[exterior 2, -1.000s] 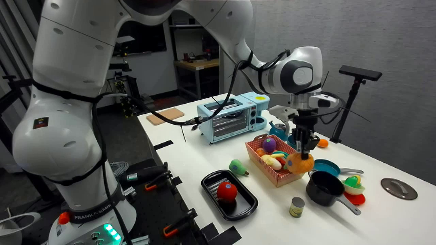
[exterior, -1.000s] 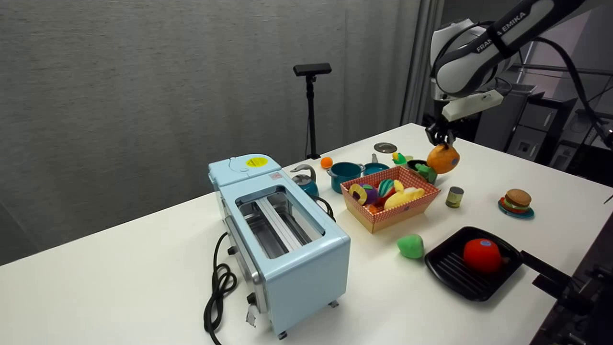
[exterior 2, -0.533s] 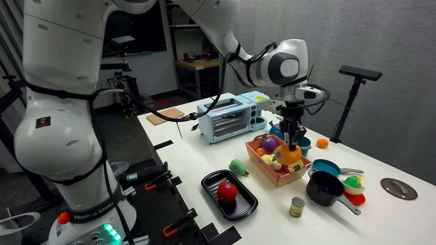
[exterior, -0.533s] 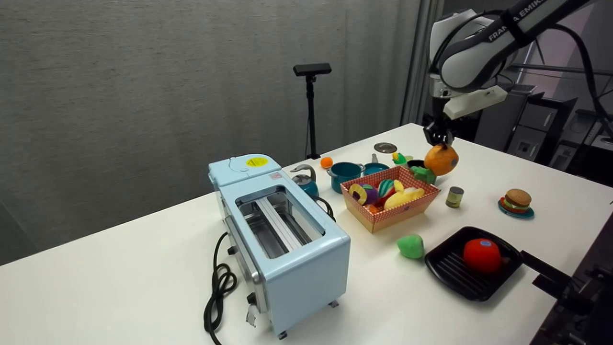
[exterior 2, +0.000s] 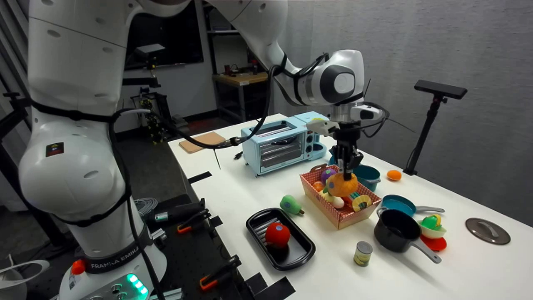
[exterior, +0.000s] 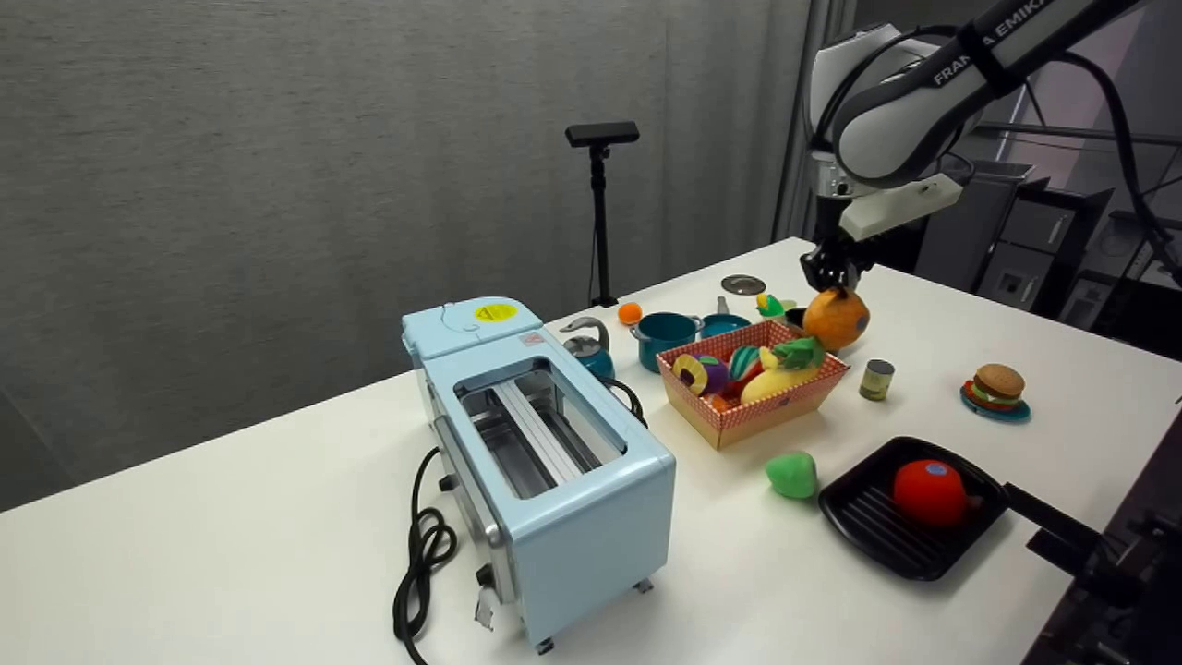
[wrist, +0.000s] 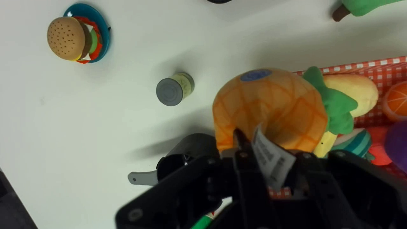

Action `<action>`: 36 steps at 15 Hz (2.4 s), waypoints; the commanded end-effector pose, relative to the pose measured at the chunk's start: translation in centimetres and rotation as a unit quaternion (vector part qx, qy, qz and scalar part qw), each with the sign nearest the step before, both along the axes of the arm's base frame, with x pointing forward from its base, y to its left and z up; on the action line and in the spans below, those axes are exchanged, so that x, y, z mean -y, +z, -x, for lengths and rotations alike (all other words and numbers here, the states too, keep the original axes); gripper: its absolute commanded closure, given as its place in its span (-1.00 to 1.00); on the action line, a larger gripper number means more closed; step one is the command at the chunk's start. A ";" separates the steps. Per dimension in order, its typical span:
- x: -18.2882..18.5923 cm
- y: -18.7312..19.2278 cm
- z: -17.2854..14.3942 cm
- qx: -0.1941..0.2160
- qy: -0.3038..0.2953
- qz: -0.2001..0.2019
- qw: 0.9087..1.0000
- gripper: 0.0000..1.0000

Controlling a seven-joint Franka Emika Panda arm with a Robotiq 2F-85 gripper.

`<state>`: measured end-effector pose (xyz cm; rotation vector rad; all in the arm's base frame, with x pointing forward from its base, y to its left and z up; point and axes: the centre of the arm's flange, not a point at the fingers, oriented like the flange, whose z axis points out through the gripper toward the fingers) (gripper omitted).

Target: Pick up the plush vegetable from the pot and put it on the vegetable rag

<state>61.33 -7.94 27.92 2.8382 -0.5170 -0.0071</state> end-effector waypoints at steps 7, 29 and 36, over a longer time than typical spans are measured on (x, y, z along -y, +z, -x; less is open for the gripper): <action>-4.0 -0.3 -1.0 -0.012 0.002 0.022 1.000 0.96; -3.6 3.6 -8.0 -0.026 -0.021 0.042 0.999 -0.28; -3.6 3.7 -8.3 -0.036 -0.029 0.044 0.998 -1.00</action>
